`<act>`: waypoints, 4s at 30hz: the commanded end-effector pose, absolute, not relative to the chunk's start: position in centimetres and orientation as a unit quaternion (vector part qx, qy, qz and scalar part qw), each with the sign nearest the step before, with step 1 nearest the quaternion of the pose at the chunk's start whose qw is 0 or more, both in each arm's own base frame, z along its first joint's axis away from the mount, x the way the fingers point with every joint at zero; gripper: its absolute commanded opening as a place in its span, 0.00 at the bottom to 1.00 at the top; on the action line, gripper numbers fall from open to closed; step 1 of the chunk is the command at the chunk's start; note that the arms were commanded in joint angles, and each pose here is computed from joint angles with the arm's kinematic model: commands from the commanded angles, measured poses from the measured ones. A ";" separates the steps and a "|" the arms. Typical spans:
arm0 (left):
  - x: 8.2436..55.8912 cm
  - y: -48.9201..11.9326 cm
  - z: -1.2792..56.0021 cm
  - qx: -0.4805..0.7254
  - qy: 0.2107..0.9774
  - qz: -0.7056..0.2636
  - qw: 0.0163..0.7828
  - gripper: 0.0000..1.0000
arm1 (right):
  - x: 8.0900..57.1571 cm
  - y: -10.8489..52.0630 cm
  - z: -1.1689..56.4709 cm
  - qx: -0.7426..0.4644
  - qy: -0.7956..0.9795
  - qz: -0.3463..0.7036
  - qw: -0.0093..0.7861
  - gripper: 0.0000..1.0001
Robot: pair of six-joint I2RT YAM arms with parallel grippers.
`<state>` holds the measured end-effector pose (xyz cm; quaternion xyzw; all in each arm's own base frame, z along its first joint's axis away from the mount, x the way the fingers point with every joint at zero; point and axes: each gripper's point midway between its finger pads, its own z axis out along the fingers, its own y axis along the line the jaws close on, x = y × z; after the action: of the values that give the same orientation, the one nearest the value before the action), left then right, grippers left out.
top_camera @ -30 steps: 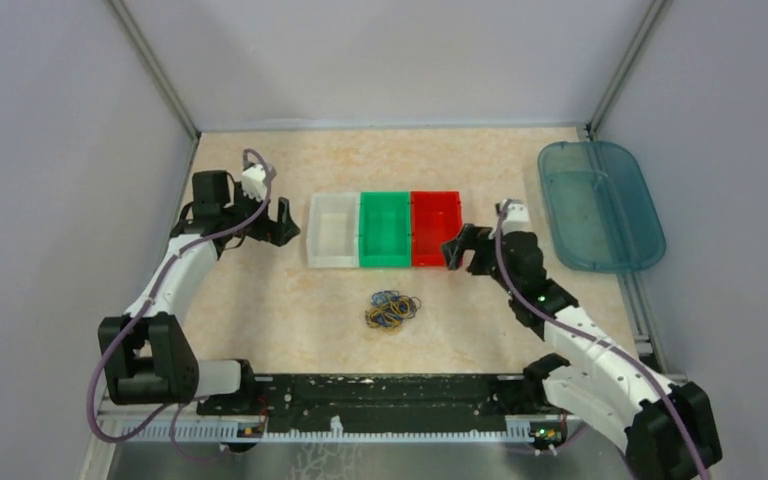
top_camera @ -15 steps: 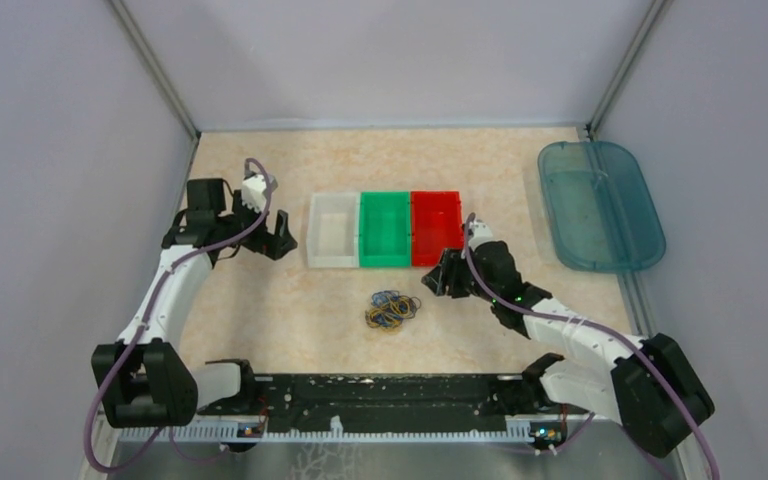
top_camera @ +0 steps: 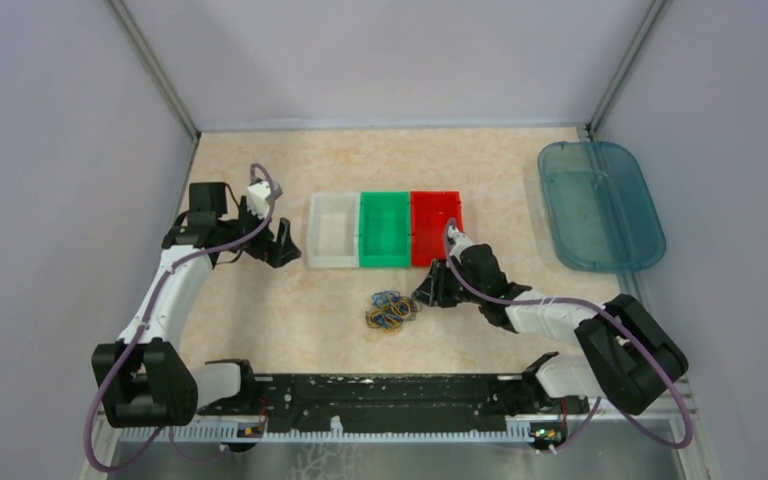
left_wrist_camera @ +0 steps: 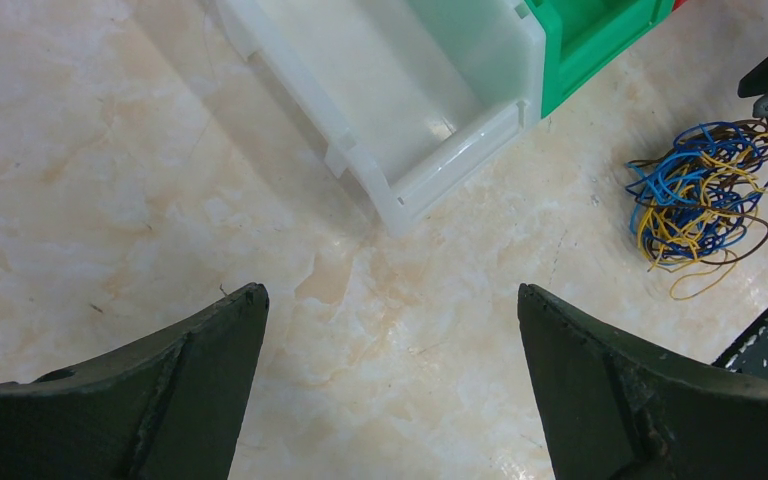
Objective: Untangle the cables
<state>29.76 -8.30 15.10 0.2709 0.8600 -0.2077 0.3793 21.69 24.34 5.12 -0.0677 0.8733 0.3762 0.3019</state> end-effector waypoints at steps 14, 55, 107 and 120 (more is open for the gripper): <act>29.4 -8.8 16.2 0.294 0.846 -0.220 0.387 1.00 | 20.2 24.8 7.7 -0.073 0.847 0.422 0.315 0.33; 28.7 -9.0 16.1 0.305 0.844 -0.225 0.380 1.00 | 23.5 25.7 7.1 -0.080 0.844 0.347 0.401 0.34; 24.7 -11.8 19.4 0.367 0.801 -0.280 0.382 1.00 | 21.9 25.9 12.6 -0.152 0.839 0.271 0.446 0.50; 24.8 -11.9 19.4 0.371 0.799 -0.281 0.382 1.00 | 21.9 23.8 7.8 -0.140 0.867 0.247 0.409 0.32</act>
<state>25.27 -11.39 19.27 0.3555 0.8096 -0.2716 0.3800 21.76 23.20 7.14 -0.1331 0.8792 0.2292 0.3960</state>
